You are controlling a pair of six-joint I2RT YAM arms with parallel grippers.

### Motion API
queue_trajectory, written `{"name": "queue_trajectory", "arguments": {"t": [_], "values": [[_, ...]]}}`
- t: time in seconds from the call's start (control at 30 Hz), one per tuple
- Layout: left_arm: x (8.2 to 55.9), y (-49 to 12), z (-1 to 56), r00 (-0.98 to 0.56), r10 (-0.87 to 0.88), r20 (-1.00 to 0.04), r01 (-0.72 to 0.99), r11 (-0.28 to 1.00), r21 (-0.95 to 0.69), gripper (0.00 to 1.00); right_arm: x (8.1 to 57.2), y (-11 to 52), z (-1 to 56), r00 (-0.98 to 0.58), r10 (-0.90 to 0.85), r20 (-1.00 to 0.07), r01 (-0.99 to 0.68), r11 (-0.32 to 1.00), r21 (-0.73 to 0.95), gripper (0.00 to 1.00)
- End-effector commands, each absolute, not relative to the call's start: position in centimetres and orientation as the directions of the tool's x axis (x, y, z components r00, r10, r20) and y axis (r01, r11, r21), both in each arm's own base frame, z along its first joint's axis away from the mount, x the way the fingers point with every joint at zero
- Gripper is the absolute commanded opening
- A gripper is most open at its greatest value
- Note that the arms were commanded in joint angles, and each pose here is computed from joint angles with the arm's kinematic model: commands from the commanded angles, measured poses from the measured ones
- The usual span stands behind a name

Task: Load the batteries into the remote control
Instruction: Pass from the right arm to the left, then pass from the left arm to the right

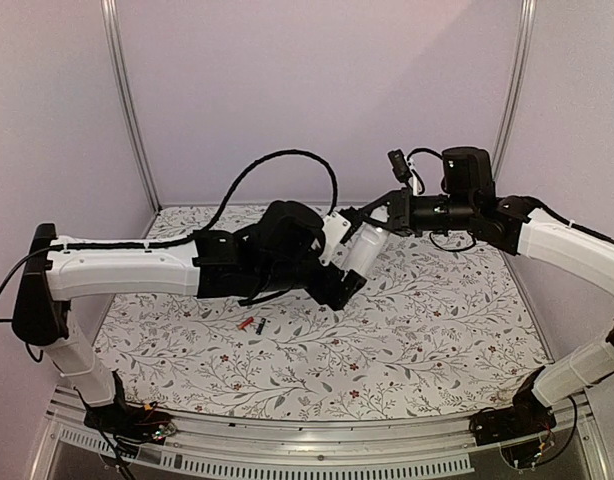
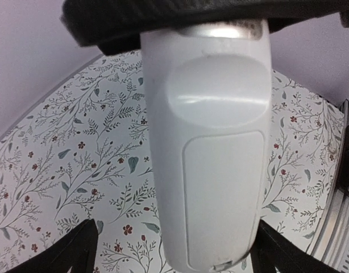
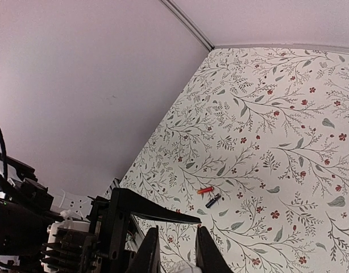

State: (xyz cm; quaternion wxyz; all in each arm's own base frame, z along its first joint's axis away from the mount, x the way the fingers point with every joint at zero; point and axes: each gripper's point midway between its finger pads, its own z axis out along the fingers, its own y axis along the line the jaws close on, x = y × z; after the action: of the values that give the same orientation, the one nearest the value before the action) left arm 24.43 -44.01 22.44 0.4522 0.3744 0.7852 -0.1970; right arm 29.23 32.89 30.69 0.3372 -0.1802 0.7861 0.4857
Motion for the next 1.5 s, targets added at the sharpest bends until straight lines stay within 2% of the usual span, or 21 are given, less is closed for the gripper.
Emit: {"name": "queue_trajectory", "arguments": {"t": [0.0, 0.17, 0.3, 0.4, 0.43, 0.47, 0.6, 0.67, 0.83, 1.07, 1.23, 1.37, 1.47], "values": [[24.7, -45.1, 22.8, -0.31, 0.402, -0.862, 0.758, 0.651, 0.031, 0.88, 29.2, 33.7, 30.1, -0.726, 0.047, -0.686, -0.601, 0.442, 0.666, 0.0], [24.9, -45.6, 23.1, -0.315, 0.389, -0.866, 0.757, 0.653, 0.018, 0.74, 28.9, 34.1, 30.0, -0.728, 0.038, -0.684, -0.606, 0.431, 0.669, 0.01], [24.9, -45.6, 23.4, -0.323, 0.362, -0.875, 0.753, 0.658, -0.005, 0.54, 28.8, 34.2, 29.9, -0.73, 0.031, -0.682, -0.609, 0.423, 0.671, 0.02], [25.1, -45.6, 23.4, -0.331, 0.349, -0.876, 0.745, 0.667, -0.016, 0.47, 28.6, 34.3, 29.9, -0.733, 0.026, -0.68, -0.611, 0.414, 0.675, 0.03], [25.2, -45.5, 23.4, -0.333, 0.346, -0.877, 0.743, 0.669, -0.018, 0.42, 28.6, 34.3, 30.0, -0.733, 0.025, -0.68, -0.613, 0.409, 0.676, 0.07], [25.3, -45.5, 23.5, -0.336, 0.341, -0.878, 0.741, 0.672, -0.022, 0.38, 28.5, 34.3, 30.0, -0.733, 0.024, -0.679, -0.613, 0.407, 0.677, 0.15], [25.9, -44.7, 23.5, -0.352, 0.318, -0.881, 0.704, 0.71, -0.025, 0.31, 28.5, 33.9, 30.5, -0.724, 0.038, -0.689, -0.616, 0.414, 0.67, 0.7], [26.4, -44.1, 23.6, -0.365, 0.295, -0.883, 0.683, 0.73, -0.039, 0.29, 28.7, 33.3, 30.6, -0.722, 0.057, -0.689, -0.607, 0.426, 0.671, 0.79], [26.6, -43.7, 23.8, -0.381, 0.252, -0.89, 0.675, 0.734, -0.081, 0.25, 28.4, 33.0, 30.2, -0.734, 0.055, -0.677, -0.598, 0.419, 0.683, 0.78], [26.5, -43.5, 24.2, -0.396, 0.197, -0.897, 0.664, 0.736, -0.132, 0.25, 28.4, 34.1, 29.1, -0.77, 0.052, -0.635, -0.577, 0.368, 0.729, 0.63], [26.6, -43.1, 24.8, -0.404, 0.145, -0.903, 0.655, 0.735, -0.175, 0.24, 28.8, 34.1, 29.6, -0.753, 0.074, -0.654, -0.59, 0.362, 0.721, 0.51], [26.6, -43.1, 25.0, -0.411, 0.129, -0.902, 0.659, 0.726, -0.196, 0.24, 28.8, 34.4, 29.5, -0.755, 0.071, -0.652, -0.593, 0.35, 0.725, 0.49], [26.4, -43.5, 24.9, -0.416, 0.132, -0.9, 0.672, 0.712, -0.206, 0.24, 29.0, 34.6, 29.3, -0.756, 0.069, -0.651, -0.593, 0.348, 0.726, 0.51]]}}
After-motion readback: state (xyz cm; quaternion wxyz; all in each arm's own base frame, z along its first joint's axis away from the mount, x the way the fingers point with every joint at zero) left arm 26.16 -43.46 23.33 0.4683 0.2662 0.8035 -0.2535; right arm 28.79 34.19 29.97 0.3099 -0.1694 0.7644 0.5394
